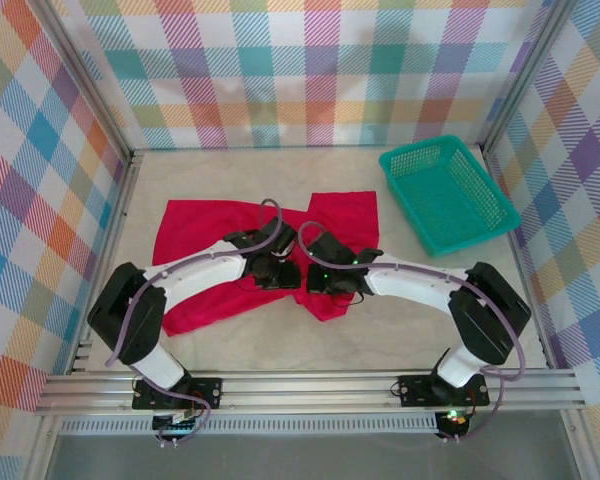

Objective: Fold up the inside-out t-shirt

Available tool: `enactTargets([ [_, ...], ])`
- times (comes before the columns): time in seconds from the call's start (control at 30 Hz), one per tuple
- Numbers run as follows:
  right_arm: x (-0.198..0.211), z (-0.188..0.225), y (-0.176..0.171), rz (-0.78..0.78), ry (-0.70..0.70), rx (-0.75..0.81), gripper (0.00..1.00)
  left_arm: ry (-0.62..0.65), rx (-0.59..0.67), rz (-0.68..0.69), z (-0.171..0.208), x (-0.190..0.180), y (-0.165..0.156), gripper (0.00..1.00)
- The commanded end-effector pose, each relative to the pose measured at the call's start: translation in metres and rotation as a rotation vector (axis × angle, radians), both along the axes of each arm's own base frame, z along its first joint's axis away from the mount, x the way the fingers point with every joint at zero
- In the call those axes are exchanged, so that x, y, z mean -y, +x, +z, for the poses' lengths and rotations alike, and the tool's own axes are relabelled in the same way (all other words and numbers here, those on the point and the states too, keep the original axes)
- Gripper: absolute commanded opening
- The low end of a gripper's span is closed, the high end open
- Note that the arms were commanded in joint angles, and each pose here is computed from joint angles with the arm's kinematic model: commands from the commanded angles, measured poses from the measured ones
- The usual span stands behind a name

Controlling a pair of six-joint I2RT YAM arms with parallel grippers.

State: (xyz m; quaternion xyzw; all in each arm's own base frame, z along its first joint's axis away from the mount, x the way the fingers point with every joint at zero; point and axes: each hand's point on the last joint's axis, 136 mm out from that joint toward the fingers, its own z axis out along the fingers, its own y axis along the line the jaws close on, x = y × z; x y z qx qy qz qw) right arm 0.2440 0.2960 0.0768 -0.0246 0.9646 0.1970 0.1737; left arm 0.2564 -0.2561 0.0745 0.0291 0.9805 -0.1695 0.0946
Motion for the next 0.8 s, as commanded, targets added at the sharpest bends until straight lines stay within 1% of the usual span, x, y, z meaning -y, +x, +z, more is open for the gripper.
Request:
enactTargets([
  [0.0, 0.005, 0.017, -0.003, 0.000, 0.022, 0.024, 0.00, -0.088, 0.015, 0.015, 0.007, 0.025, 0.017, 0.40],
  [0.03, 0.007, 0.018, -0.004, -0.003, 0.026, 0.026, 0.00, -0.086, 0.016, 0.017, 0.007, 0.028, 0.019, 0.37],
  [0.07, 0.009, 0.020, -0.005, -0.004, 0.030, 0.031, 0.00, -0.082, 0.013, 0.016, 0.005, 0.030, 0.022, 0.29],
  [0.13, 0.020, 0.024, -0.005, -0.024, 0.006, 0.048, 0.00, -0.048, 0.006, 0.013, 0.001, 0.027, 0.024, 0.02],
  [0.17, 0.030, 0.026, -0.002, -0.041, -0.016, 0.054, 0.00, -0.024, 0.009, 0.010, 0.001, 0.023, 0.024, 0.00],
  [0.27, 0.074, 0.023, 0.008, -0.138, -0.065, 0.051, 0.00, 0.001, 0.055, 0.000, 0.018, 0.011, 0.021, 0.00],
  [0.37, 0.124, 0.013, 0.012, -0.254, -0.079, 0.024, 0.00, -0.019, 0.109, -0.001, 0.038, 0.001, 0.015, 0.00],
  [0.43, 0.145, 0.003, 0.008, -0.292, -0.087, 0.003, 0.00, -0.045, 0.113, 0.000, 0.040, -0.002, 0.007, 0.00],
  [0.5, 0.152, -0.005, 0.004, -0.300, -0.093, -0.012, 0.00, -0.090, 0.103, 0.001, 0.035, 0.000, -0.001, 0.00],
  [0.63, 0.148, -0.029, -0.002, -0.282, -0.105, -0.080, 0.00, -0.166, 0.080, -0.013, 0.018, 0.011, -0.016, 0.00],
  [0.73, 0.139, -0.035, -0.005, -0.265, -0.084, -0.138, 0.00, -0.150, 0.086, -0.024, 0.012, 0.012, -0.021, 0.00],
  [0.77, 0.136, -0.031, -0.006, -0.266, -0.077, -0.147, 0.05, -0.142, 0.095, -0.034, 0.012, 0.012, -0.022, 0.00],
])
